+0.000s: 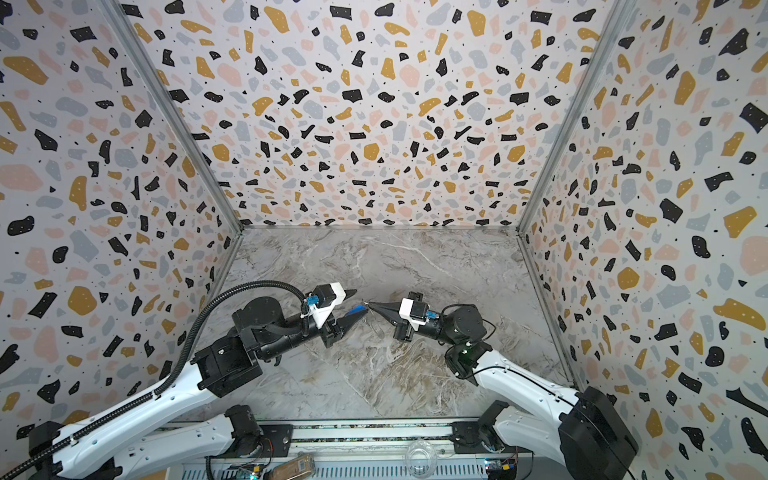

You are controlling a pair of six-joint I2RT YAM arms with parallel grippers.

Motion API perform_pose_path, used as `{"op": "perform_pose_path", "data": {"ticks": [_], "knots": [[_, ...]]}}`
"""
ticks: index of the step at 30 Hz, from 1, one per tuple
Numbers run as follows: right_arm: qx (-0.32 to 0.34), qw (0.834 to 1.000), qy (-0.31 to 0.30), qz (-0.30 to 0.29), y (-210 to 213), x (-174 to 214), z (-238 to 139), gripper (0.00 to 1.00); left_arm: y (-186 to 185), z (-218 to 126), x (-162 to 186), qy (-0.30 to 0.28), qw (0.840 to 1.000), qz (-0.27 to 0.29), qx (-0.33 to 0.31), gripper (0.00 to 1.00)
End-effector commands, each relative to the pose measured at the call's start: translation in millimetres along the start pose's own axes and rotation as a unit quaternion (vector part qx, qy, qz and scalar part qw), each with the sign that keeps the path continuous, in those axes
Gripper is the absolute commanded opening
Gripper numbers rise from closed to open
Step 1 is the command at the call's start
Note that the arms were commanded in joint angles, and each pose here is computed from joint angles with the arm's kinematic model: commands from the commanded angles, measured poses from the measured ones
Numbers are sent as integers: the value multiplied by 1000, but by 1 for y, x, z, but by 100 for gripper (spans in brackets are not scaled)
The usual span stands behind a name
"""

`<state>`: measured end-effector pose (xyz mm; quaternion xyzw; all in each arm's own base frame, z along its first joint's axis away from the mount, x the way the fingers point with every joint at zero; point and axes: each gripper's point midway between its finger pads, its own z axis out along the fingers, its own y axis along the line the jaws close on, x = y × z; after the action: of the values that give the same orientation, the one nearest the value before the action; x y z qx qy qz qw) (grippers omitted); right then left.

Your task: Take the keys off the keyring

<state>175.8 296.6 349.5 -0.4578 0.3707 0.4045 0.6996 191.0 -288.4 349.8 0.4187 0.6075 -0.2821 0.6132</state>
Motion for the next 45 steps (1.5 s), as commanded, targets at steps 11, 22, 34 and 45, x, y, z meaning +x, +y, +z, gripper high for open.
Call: {"op": "perform_pose_path", "data": {"ticks": [11,22,34,45], "knots": [[10,999,-23,-27,0,-17,-3,0,7,-11,-3,-2,1000,13,-29,53],[3,999,-30,-25,2,-20,-2,0,9,-13,4,4,999,7,-37,53],[-8,999,-44,-13,4,-24,-3,0,8,-9,7,-6,999,-13,-38,53],[-32,998,-51,9,6,-25,-4,0,15,-19,-16,-45,997,-3,-63,46]]}}
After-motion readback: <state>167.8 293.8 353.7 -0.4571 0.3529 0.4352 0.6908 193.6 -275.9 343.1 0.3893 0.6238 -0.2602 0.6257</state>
